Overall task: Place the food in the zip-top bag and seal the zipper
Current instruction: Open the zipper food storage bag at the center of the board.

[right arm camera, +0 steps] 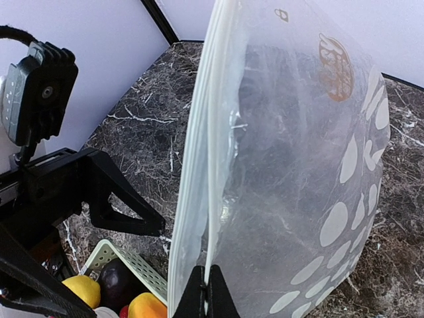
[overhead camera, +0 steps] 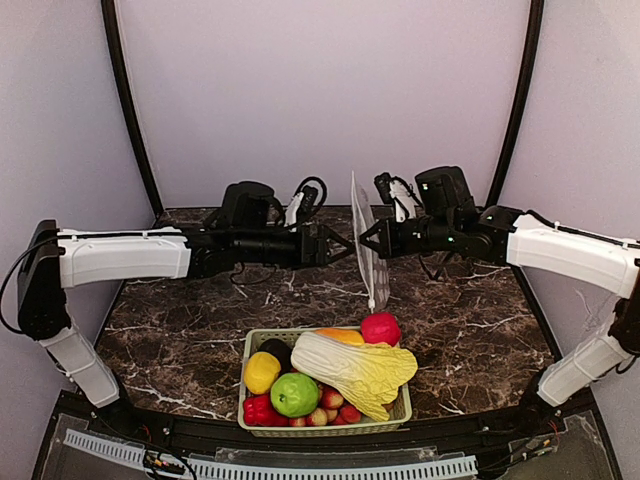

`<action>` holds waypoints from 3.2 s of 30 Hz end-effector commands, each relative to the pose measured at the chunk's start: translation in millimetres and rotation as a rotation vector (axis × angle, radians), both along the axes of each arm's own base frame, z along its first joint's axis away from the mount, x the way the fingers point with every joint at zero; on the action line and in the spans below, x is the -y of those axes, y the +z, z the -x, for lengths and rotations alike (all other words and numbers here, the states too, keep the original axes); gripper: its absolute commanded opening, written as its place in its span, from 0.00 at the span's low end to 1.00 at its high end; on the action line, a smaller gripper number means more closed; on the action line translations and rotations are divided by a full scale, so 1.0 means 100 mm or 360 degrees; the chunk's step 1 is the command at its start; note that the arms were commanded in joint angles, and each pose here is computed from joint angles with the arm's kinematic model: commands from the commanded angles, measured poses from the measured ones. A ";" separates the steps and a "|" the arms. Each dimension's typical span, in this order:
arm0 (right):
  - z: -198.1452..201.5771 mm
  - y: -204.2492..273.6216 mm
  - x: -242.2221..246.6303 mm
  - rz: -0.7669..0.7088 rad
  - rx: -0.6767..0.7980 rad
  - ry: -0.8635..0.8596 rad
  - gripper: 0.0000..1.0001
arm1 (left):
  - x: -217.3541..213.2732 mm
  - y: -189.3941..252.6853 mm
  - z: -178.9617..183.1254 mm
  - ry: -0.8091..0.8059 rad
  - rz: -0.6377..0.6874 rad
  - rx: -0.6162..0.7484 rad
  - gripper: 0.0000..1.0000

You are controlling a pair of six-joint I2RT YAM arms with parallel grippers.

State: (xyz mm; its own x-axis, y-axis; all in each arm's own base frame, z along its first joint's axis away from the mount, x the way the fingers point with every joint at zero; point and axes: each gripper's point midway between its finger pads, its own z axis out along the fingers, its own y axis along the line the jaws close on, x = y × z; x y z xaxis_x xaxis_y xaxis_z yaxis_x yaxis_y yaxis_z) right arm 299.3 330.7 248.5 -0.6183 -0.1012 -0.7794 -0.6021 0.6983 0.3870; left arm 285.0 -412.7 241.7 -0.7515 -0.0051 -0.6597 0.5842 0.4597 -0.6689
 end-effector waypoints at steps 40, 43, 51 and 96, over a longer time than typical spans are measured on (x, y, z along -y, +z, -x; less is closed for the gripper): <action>0.08 -0.04 0.21 0.0013 0.0002 -0.0110 0.00 | 0.37 -0.22 -0.37 0.0255 -0.0255 -0.0015 0.08; 0.07 -0.05 0.24 0.0028 0.0003 -0.0129 0.00 | 0.29 -0.28 -0.42 0.0316 -0.0341 -0.0011 0.02; 0.11 -0.01 0.36 0.0040 -0.0012 -0.0196 0.00 | -0.23 -0.66 -0.57 0.0587 -0.0581 -0.0042 0.01; 0.22 -0.07 0.21 0.0015 -0.0124 -0.0181 0.00 | -0.34 -0.18 0.11 0.0080 -0.0215 0.0155 0.84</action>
